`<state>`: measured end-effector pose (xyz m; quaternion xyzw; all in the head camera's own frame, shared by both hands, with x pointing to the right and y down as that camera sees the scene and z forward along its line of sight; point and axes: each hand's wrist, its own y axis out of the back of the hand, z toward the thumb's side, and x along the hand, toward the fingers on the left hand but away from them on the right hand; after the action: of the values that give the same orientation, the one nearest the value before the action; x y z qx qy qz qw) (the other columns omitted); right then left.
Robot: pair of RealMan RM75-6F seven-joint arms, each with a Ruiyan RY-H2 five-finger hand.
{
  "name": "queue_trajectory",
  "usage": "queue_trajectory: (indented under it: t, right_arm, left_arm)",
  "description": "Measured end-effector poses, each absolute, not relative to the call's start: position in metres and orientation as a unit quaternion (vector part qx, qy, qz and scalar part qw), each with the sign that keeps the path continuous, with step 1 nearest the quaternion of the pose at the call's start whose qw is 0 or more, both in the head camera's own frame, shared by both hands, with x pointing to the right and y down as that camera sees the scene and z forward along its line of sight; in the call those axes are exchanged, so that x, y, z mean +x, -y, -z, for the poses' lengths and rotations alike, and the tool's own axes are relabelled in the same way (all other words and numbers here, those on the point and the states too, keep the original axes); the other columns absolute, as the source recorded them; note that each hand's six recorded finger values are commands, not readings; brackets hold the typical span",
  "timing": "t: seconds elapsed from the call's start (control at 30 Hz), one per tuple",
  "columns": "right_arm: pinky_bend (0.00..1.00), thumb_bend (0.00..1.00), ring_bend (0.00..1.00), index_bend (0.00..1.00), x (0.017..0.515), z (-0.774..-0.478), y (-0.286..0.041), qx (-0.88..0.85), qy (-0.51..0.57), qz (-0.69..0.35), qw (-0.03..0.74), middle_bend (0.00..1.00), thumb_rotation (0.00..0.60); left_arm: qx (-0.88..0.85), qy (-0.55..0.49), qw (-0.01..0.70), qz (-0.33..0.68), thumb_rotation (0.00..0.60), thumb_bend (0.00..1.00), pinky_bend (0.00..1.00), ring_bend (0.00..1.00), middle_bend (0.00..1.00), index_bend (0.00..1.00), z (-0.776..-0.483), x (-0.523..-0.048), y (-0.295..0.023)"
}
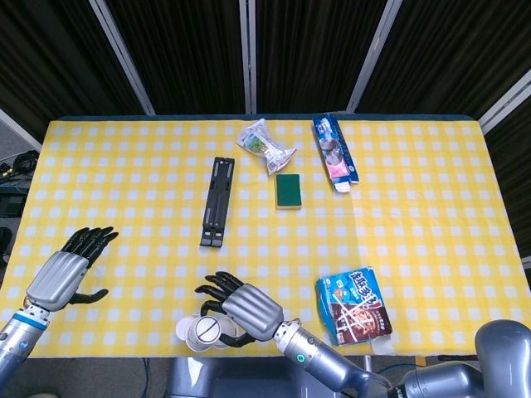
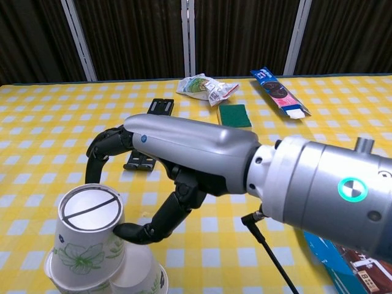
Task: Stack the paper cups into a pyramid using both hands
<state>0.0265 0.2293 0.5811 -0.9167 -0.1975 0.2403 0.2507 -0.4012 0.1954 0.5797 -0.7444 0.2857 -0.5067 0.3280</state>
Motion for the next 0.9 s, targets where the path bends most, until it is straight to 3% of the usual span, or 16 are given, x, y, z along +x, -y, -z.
queue_trajectory:
  t: [0.9]
  right_arm:
    - [0.00,0.23,0.00,0.44,0.0274,-0.5816,-0.2342,-0.913,0.192,-0.245,0.262,0.08,0.600]
  left_arm:
    - [-0.744,-0.285,0.328,0.508,0.600,0.19,0.00,0.00,0.00,0.00,-0.5769,-0.4025,-0.1971]
